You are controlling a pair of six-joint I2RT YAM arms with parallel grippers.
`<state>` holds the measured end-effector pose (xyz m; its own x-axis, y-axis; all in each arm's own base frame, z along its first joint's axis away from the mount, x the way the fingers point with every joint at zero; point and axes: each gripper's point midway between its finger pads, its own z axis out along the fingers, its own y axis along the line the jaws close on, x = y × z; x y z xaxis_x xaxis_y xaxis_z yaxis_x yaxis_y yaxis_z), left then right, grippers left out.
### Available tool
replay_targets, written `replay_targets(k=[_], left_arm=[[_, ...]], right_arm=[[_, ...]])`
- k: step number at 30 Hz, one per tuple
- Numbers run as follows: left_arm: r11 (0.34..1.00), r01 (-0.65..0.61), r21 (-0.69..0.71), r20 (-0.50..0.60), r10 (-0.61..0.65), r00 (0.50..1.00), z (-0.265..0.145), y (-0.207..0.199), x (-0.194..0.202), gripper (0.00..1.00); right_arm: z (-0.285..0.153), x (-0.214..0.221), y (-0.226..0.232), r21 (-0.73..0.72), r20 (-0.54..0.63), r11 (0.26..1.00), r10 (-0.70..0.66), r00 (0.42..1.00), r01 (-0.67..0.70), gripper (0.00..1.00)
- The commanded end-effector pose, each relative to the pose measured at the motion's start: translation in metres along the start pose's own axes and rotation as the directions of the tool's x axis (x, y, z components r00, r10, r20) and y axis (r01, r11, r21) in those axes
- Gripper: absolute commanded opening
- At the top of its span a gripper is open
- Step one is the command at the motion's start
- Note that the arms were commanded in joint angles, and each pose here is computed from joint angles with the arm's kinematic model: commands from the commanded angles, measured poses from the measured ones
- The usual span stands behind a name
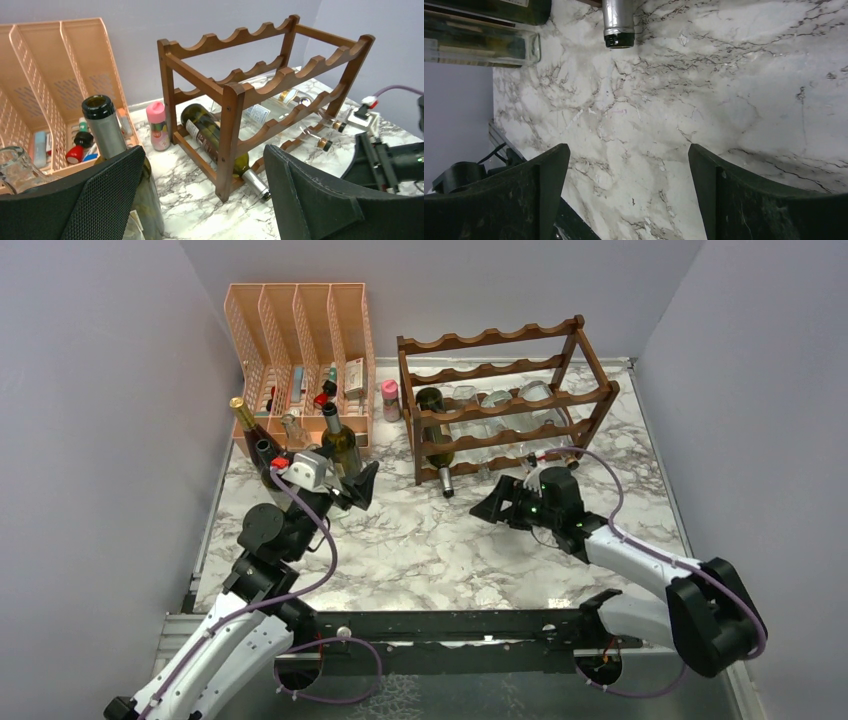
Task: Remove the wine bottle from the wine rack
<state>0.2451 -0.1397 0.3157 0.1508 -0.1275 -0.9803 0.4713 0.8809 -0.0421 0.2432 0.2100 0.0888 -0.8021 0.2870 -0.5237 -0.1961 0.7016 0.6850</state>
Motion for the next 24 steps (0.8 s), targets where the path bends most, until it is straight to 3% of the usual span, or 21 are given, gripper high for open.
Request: replay_targets(k=[1, 14, 24], left_arm=[[1.0, -0.022, 0.007, 0.064, 0.022, 0.998, -0.003, -0.003, -0.02, 0.94], [0.998, -0.043, 0.049, 0.042, 0.041, 0.998, -0.001, -0.012, -0.014, 0.9], [0.998, -0.055, 0.038, 0.024, 0.054, 0.998, 0.001, -0.01, -0.009, 0.89]], right_arm=[[0.024, -0.019, 0.009, 0.002, 0.142, 1.0, -0.019, 0.99, 0.019, 0.91], [0.102, -0.026, 0.009, 0.042, 0.252, 0.997, -0.078, 0.965, 0.069, 0.83], [0.141, -0.041, -0.002, 0.095, 0.285, 0.991, -0.115, 0.952, 0.092, 0.7]])
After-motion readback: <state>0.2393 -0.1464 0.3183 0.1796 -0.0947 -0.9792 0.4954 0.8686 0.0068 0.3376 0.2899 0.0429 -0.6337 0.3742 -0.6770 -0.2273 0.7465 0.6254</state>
